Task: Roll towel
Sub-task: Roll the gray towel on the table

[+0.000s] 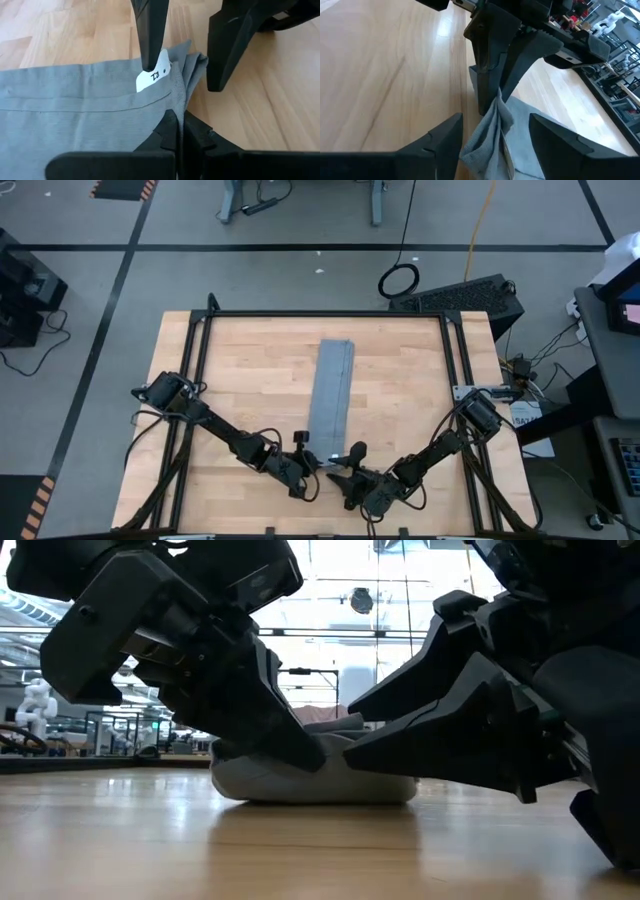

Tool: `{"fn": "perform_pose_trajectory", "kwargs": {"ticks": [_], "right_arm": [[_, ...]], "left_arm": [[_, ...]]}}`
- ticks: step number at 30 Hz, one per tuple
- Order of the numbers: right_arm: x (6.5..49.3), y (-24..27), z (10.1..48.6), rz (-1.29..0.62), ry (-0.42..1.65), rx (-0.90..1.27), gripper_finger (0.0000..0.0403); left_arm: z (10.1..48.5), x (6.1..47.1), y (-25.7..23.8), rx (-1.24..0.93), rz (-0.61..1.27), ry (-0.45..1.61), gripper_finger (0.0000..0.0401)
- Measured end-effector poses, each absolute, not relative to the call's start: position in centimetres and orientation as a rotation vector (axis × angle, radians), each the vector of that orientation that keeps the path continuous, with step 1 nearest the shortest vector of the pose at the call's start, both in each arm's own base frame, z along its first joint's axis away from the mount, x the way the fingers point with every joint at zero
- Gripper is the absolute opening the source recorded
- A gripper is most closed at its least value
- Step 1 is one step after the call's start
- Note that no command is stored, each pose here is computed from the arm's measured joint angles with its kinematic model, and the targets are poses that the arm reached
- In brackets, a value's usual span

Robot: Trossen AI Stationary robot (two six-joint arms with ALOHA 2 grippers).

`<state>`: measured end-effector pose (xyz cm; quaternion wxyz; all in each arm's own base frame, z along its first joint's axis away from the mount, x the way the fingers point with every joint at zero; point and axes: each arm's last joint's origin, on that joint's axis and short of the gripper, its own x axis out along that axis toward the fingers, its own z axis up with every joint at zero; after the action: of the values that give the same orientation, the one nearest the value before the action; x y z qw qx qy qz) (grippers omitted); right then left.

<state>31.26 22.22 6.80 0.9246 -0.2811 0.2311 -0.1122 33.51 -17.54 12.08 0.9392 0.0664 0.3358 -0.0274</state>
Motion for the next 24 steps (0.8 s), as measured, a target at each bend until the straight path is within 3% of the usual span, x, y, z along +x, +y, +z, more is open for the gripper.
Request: {"fn": "perform_pose_trajectory", "kwargs": {"ticks": [15,21,24], "right_arm": [[31.85,21.51,6.6,-0.162,0.505,-0.512,0.0085],[31.82,21.43,6.53,-0.173,0.507,-0.483,0.0017],[31.76,21.38,6.45,-0.186,0.508,-0.444,0.0007]], "left_arm": [[12.07,33.5,-17.55,0.153,-0.069,0.687,0.0009],[12.08,33.47,-17.58,0.159,-0.057,0.684,0.002],[12.06,33.24,-17.95,0.191,-0.073,0.685,0.0039]]}}
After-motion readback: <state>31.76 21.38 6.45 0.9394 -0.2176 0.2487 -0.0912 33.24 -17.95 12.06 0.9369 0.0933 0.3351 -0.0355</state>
